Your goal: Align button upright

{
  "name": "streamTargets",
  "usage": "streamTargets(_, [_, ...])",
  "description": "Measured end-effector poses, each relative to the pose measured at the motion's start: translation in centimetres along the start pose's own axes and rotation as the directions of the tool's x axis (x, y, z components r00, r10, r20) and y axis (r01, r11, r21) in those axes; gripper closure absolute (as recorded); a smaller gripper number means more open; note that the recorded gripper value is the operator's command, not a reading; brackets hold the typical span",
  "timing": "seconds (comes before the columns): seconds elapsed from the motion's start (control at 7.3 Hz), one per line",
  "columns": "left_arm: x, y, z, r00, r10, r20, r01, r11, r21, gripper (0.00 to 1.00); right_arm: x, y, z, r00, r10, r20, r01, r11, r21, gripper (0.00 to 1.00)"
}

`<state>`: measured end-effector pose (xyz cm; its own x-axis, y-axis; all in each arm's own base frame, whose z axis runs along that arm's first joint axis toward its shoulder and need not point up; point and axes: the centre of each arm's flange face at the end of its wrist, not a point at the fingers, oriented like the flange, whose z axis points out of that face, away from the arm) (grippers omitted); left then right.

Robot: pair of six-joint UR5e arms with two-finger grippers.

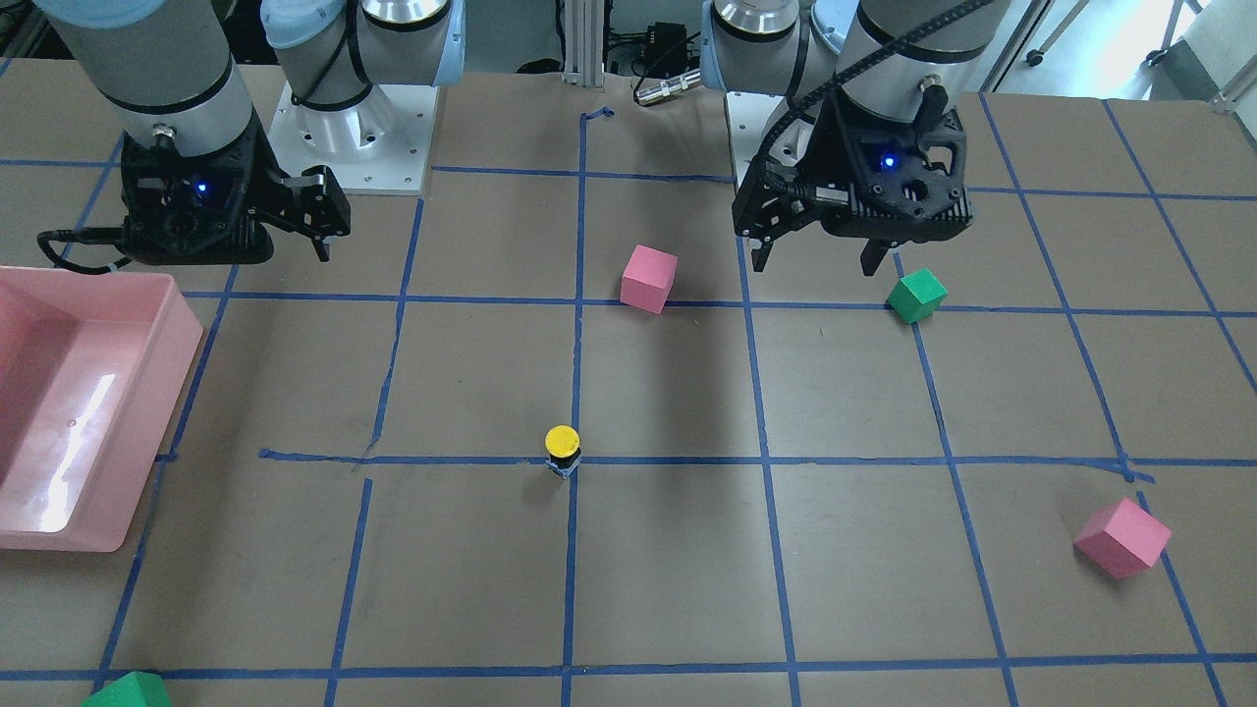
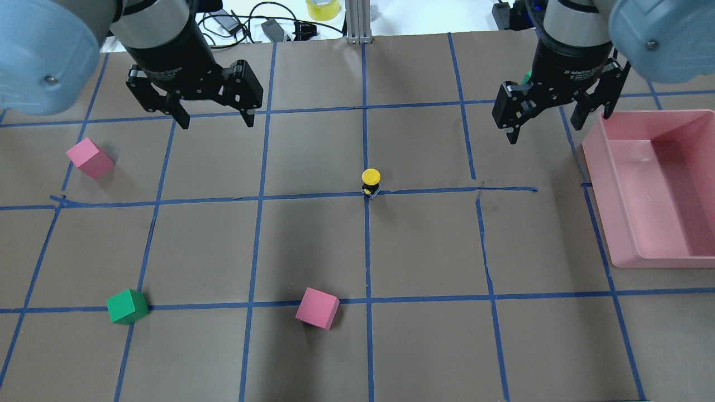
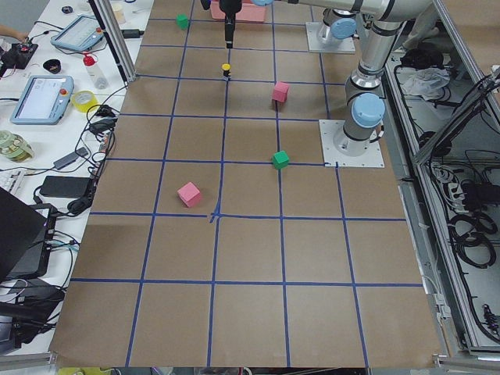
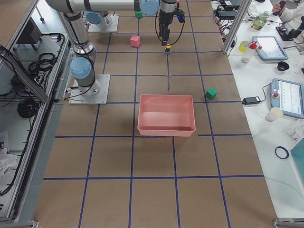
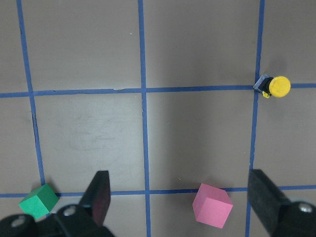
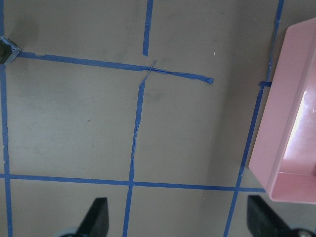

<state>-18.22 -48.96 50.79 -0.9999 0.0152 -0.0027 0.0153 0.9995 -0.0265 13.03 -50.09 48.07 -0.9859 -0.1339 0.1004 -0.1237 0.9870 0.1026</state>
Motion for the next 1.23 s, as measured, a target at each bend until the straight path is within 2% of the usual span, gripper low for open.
streamTargets(0.41, [0.0, 0.6, 0.1, 1.0, 0.012, -0.001, -0.012, 0.999, 0.04, 0.0, -0.9, 0.8, -2.0, 0.996, -0.015, 0.084, 0.01, 0.999, 0.054, 0.0])
streamTargets(0.82, [-0.1, 1.1, -0.9, 0.998, 0.056, 0.0, -0.056, 0.996, 0.064, 0.0, -1.1, 0.9, -2.4, 0.995, -0.019, 0.099, 0.012, 0.997, 0.07, 0.0])
streamTargets(1.23, [-0.3, 1.6, -1.2, 0.998, 0.061, 0.004, -0.061, 0.996, 0.063, 0.0, -1.2, 0.9, -2.1, 0.995, -0.012, 0.096, 0.006, 0.998, 0.064, 0.0])
